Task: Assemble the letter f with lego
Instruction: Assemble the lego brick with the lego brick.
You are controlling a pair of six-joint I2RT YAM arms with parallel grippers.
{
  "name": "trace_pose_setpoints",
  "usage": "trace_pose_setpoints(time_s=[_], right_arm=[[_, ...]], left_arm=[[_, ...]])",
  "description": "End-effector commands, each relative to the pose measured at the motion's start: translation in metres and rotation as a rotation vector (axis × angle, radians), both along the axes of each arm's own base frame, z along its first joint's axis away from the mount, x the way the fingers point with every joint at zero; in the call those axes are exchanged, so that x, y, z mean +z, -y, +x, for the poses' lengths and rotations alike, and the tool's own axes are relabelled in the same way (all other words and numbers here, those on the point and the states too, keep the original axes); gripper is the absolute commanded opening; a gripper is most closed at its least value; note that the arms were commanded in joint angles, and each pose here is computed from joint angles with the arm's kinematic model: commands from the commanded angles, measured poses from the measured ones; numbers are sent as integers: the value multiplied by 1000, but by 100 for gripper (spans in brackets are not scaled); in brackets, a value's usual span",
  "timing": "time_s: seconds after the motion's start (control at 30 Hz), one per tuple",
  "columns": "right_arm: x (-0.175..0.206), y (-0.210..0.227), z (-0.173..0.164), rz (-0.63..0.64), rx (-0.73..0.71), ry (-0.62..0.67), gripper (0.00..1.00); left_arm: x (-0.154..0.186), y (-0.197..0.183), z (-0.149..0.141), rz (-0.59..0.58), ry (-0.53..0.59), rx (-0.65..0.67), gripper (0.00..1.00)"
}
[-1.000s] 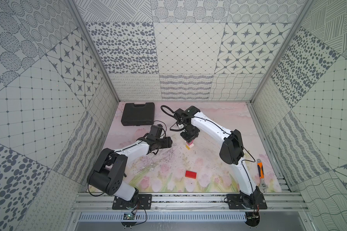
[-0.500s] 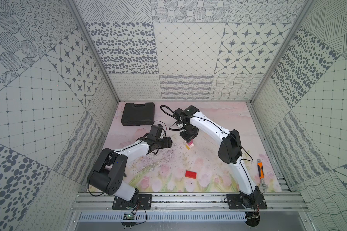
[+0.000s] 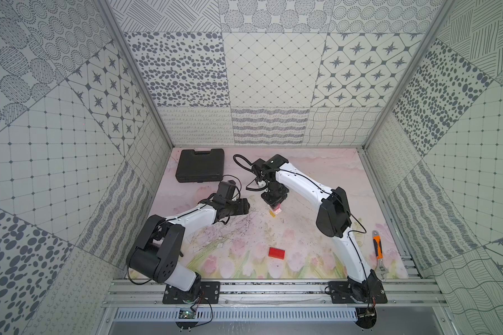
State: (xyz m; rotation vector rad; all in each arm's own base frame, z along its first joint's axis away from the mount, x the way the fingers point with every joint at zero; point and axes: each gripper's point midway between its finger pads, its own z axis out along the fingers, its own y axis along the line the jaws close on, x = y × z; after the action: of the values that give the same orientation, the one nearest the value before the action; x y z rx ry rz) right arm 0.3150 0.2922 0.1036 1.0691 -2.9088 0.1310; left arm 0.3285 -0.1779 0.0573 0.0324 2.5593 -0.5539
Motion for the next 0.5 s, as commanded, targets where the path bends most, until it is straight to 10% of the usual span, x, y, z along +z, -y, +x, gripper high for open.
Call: trace_pose_setpoints(time_s=[0.0,0.47], right_arm=[[-9,2,-1,-4,6,-26,36],[-29,9,-7,-42,-11,-93,36]], left_arm=[[1,3,2,5,19,-19,78],[2,3,2,6,21,-19,78]])
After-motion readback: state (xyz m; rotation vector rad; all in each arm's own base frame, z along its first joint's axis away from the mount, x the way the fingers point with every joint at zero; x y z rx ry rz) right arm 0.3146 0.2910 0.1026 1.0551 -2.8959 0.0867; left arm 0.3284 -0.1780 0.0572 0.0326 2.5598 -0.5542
